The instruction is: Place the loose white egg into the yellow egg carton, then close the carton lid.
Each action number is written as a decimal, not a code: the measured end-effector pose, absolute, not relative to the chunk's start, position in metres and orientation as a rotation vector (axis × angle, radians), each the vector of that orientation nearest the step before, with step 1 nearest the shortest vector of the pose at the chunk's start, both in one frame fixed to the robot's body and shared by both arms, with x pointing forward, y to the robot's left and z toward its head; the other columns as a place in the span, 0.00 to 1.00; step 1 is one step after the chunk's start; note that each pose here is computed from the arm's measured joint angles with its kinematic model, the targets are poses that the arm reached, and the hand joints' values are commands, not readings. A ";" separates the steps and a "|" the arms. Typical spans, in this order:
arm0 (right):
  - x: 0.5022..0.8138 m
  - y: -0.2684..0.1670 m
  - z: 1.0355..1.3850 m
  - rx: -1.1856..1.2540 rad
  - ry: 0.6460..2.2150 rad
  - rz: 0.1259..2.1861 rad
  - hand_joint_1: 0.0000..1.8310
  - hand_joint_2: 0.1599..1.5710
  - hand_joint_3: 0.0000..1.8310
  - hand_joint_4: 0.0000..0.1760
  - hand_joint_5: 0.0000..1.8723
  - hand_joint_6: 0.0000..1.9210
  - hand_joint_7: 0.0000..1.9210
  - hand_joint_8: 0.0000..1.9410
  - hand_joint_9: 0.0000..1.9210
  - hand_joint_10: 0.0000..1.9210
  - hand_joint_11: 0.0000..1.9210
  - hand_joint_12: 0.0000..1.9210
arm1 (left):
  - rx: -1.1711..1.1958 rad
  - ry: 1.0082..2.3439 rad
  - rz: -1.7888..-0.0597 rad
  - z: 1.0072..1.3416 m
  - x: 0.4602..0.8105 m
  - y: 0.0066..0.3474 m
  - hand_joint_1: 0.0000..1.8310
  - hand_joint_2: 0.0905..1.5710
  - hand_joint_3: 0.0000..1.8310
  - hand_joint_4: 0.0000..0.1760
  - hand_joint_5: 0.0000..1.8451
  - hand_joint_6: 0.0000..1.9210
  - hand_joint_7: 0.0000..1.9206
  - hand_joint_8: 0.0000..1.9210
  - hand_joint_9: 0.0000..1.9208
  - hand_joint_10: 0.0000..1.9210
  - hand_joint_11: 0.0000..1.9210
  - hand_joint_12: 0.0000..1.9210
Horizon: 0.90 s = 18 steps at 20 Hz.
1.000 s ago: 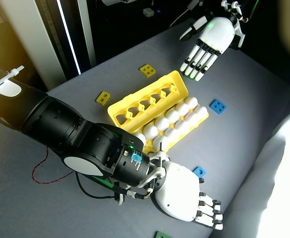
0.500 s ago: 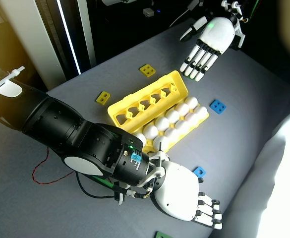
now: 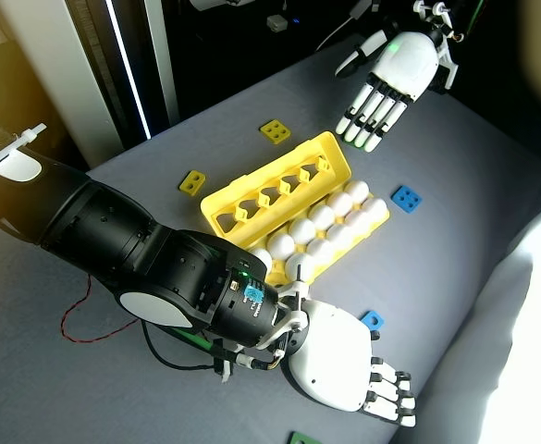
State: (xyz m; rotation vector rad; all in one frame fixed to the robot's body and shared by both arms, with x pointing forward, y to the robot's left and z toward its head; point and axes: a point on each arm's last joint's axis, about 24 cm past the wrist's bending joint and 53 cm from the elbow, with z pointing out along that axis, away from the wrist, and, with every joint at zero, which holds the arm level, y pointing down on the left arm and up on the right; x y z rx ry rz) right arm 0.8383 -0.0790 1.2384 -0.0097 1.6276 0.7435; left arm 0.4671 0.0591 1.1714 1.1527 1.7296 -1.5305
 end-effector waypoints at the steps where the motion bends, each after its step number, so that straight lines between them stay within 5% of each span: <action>1: 0.838 -0.079 1.238 -0.010 1.628 0.743 0.51 0.46 0.00 0.95 0.59 0.01 0.09 0.00 0.02 0.00 0.00 0.00 | 1.152 1.729 -1.531 1.171 0.467 0.059 0.00 0.77 0.00 0.00 0.14 0.00 0.12 0.00 0.09 0.00 0.00 0.10; 2: 0.838 -0.079 1.239 -0.010 1.627 0.744 0.59 0.54 0.00 0.99 0.71 0.09 0.10 0.00 0.02 0.00 0.00 0.00 | 1.153 1.730 -1.530 1.171 0.467 0.059 0.00 0.77 0.00 0.00 0.14 0.00 0.12 0.00 0.09 0.00 0.00 0.10; 3: 0.838 -0.079 1.239 -0.009 1.627 0.744 0.60 0.57 0.00 1.00 0.72 0.15 0.10 0.00 0.02 0.00 0.00 0.00 | 1.153 1.729 -1.531 1.171 0.467 0.059 0.00 0.77 0.00 0.00 0.14 0.00 0.12 0.00 0.09 0.00 0.00 0.10; 13: 0.838 -0.080 1.245 0.003 1.632 0.752 0.61 0.57 0.00 1.00 0.76 0.10 0.14 0.00 0.05 0.00 0.00 0.00 | 1.157 1.733 -1.532 1.171 0.466 0.059 0.00 0.77 0.00 0.00 0.17 0.00 0.15 0.00 0.12 0.00 0.00 0.17; 18: 0.806 -0.078 1.265 -0.031 1.609 0.822 0.61 0.57 0.00 1.00 0.76 0.10 0.15 0.01 0.06 0.00 0.00 0.00 | 1.158 1.734 -1.532 1.170 0.465 0.059 0.00 0.77 0.00 0.00 0.16 0.00 0.14 0.00 0.11 0.00 0.00 0.14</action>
